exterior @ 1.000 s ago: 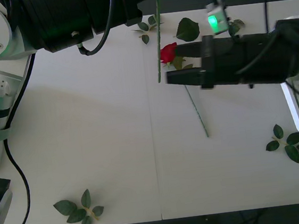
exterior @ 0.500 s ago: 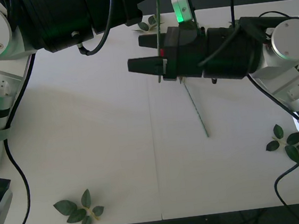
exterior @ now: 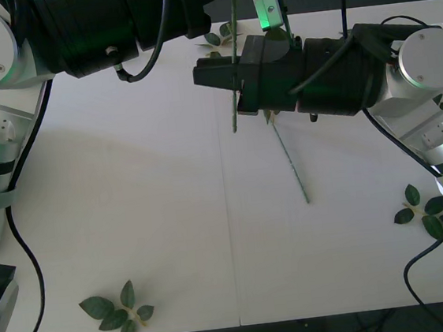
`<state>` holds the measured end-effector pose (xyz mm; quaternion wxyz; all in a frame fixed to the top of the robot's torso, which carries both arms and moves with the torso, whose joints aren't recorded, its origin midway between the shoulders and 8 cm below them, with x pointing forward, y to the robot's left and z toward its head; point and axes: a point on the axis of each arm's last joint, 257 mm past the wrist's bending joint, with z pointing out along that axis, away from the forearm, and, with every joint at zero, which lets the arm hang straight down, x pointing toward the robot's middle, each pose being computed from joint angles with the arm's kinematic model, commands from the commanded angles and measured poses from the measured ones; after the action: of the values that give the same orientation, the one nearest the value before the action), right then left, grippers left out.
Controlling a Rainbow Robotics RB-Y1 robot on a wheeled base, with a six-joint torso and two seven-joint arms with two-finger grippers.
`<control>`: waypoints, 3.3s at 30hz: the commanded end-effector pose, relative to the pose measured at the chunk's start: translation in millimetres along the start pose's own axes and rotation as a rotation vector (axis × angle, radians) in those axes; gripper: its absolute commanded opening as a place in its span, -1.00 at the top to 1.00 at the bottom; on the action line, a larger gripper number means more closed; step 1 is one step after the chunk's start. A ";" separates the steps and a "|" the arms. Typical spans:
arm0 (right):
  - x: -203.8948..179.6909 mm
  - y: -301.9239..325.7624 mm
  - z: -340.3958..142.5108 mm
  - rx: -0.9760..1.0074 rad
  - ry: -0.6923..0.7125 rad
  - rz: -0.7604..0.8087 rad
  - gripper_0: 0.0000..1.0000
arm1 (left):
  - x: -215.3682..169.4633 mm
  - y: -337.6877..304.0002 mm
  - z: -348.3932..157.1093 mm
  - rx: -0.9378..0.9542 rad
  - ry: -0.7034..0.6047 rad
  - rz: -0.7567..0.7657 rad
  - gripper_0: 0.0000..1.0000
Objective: Place the red flowers into the right box and the blue flowers into the left box. If a person shows an open palm, hand one flower to the person first, then continue sorting.
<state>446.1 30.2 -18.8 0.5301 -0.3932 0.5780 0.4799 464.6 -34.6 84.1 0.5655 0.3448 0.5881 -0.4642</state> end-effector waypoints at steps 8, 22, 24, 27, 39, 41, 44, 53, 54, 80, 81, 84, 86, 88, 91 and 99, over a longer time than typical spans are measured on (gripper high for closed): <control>-23.4 14.9 12.3 -0.044 -0.038 -0.043 1.00 | -13.9 -21.4 7.1 0.043 -0.036 0.047 1.00; -25.1 17.3 12.4 -0.053 -0.046 -0.033 1.00 | -13.9 -21.4 7.1 0.043 -0.036 0.047 -1.00; -25.5 17.8 12.7 -0.055 -0.048 -0.032 1.00 | -13.9 -21.4 7.1 0.043 -0.036 0.047 -1.00; -25.3 17.5 12.4 -0.054 -0.046 -0.032 1.00 | -13.9 -21.4 7.1 0.043 -0.036 0.047 -1.00; -22.0 -9.9 -20.9 0.020 -0.010 0.051 1.00 | -13.9 -21.4 7.1 0.043 -0.036 0.047 -1.00; -19.3 -23.2 -38.7 0.063 0.007 0.075 1.00 | -13.9 -21.4 7.1 0.043 -0.036 0.047 -1.00; -13.8 -47.0 -70.4 0.146 0.041 0.103 1.00 | -13.9 -21.4 7.1 0.043 -0.036 0.047 -1.00; 10.9 -128.2 -210.0 0.539 0.204 0.193 1.00 | -5.6 -11.4 -9.0 0.044 -0.010 0.009 -1.00; 16.2 -137.0 -232.1 0.599 0.232 0.208 1.00 | -9.7 -11.3 -12.8 0.046 -0.009 0.015 -1.00; 98.8 -185.5 -553.1 1.431 0.699 0.358 1.00 | 62.2 60.5 -230.5 0.025 0.537 0.283 -1.00; 102.5 -185.6 -559.6 1.453 0.704 0.366 1.00 | 69.5 64.3 -235.2 0.027 0.545 0.301 -1.00; 111.0 -186.5 -571.2 1.482 0.726 0.364 1.00 | 83.6 70.1 -243.3 0.034 0.566 0.331 -1.00; 116.1 -188.1 -580.9 1.502 0.735 0.357 1.00 | 92.0 75.8 -249.1 0.023 0.585 0.327 -1.00; 121.5 -189.8 -588.9 1.517 0.740 0.355 1.00 | 99.9 80.7 -255.1 0.010 0.602 0.299 -1.00; 125.8 -191.2 -599.9 1.539 0.748 0.347 1.00 | 109.7 84.5 -261.0 0.000 0.608 0.249 -1.00; 125.7 -194.1 -604.2 1.553 0.753 0.340 -1.00 | 123.2 104.8 -280.2 -0.054 0.624 0.179 -1.00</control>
<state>469.3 -579.1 -208.0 0.3304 0.0354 0.9361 -0.1156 447.8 225.0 -69.9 0.4213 0.5312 0.6812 -0.2763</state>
